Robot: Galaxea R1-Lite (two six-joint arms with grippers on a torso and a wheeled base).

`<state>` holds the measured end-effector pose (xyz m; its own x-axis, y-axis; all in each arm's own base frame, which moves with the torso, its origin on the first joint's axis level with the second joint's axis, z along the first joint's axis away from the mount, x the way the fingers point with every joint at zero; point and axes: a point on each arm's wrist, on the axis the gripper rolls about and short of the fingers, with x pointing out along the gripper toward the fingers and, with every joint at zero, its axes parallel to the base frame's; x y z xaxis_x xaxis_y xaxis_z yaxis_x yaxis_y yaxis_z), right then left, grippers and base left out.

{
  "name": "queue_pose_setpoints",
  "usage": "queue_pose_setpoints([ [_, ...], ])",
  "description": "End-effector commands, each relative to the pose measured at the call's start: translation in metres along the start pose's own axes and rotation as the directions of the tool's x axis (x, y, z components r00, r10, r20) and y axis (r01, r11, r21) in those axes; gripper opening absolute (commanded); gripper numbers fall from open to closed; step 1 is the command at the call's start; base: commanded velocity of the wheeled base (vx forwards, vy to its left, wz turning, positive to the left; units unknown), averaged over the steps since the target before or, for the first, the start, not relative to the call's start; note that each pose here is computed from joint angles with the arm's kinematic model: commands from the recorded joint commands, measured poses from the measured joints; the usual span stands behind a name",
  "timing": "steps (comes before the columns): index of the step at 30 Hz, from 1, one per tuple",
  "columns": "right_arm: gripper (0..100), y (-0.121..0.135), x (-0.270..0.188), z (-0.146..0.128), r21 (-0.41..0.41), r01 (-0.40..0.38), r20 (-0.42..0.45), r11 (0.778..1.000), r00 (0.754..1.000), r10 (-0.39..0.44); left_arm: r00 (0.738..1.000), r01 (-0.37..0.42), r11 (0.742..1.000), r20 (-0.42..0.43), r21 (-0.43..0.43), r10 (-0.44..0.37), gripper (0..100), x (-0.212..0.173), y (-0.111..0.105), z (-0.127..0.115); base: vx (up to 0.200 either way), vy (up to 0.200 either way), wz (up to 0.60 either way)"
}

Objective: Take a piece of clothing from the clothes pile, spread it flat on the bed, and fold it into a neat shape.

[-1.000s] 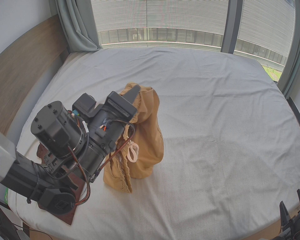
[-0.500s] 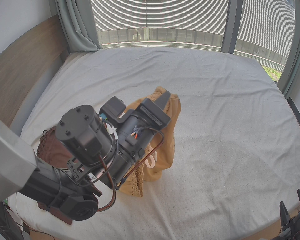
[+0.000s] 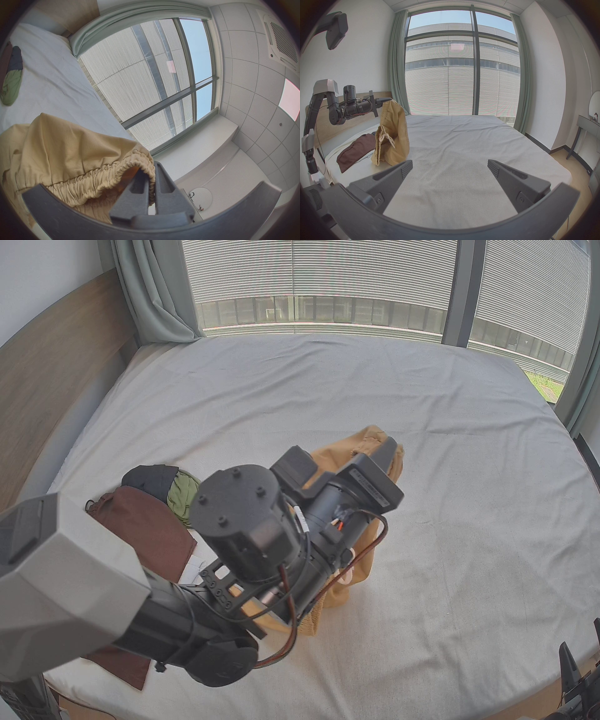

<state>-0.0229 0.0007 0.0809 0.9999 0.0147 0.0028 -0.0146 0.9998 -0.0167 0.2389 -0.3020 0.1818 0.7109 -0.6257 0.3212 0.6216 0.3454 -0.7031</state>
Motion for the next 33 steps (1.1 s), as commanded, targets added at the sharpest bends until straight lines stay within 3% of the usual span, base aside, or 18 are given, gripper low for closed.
queue_pose_setpoints([
  [1, 100, 0.000, 0.000, -0.005, 0.000, -0.001, -0.001, 1.000, 1.000, 0.001, 0.999, -0.004, 1.000, -0.046, -0.002, 0.004, 0, 0.011, 0.005, -0.024, 0.000, 0.000, 0.00],
  [8, 100, 0.000, 0.000, -0.005, 0.000, -0.001, -0.001, 1.000, 1.000, 0.001, 0.991, 0.071, 0.997, -0.116, -0.022, -0.073, 0, 0.018, -0.011, -0.033, 0.000, 0.000, 0.00],
  [16, 100, 0.000, 0.000, -0.005, 0.000, -0.001, -0.001, 1.000, 1.000, 0.001, 0.983, 0.123, 0.991, -0.131, -0.052, -0.129, 0, 0.029, -0.029, -0.040, 0.000, 0.000, 0.00],
  [20, 100, 0.000, 0.000, -0.005, 0.001, -0.001, -0.001, 1.000, 1.000, 0.001, 0.976, 0.166, 0.981, -0.124, -0.098, -0.178, 0, 0.032, -0.051, -0.038, 0.000, 0.000, 0.00],
  [27, 100, 0.000, 0.000, -0.005, 0.001, -0.001, -0.001, 1.000, 1.000, 0.001, 0.969, 0.233, 0.963, -0.048, -0.134, -0.241, 0, 0.035, -0.083, -0.009, 0.000, 0.000, 0.00],
  [33, 100, 0.000, 0.000, -0.005, 0.001, -0.001, -0.001, 1.000, 1.000, 0.001, 0.960, 0.276, 0.930, 0.023, -0.243, -0.279, 0, 0.023, -0.115, 0.034, 0.000, 0.000, 0.00],
])
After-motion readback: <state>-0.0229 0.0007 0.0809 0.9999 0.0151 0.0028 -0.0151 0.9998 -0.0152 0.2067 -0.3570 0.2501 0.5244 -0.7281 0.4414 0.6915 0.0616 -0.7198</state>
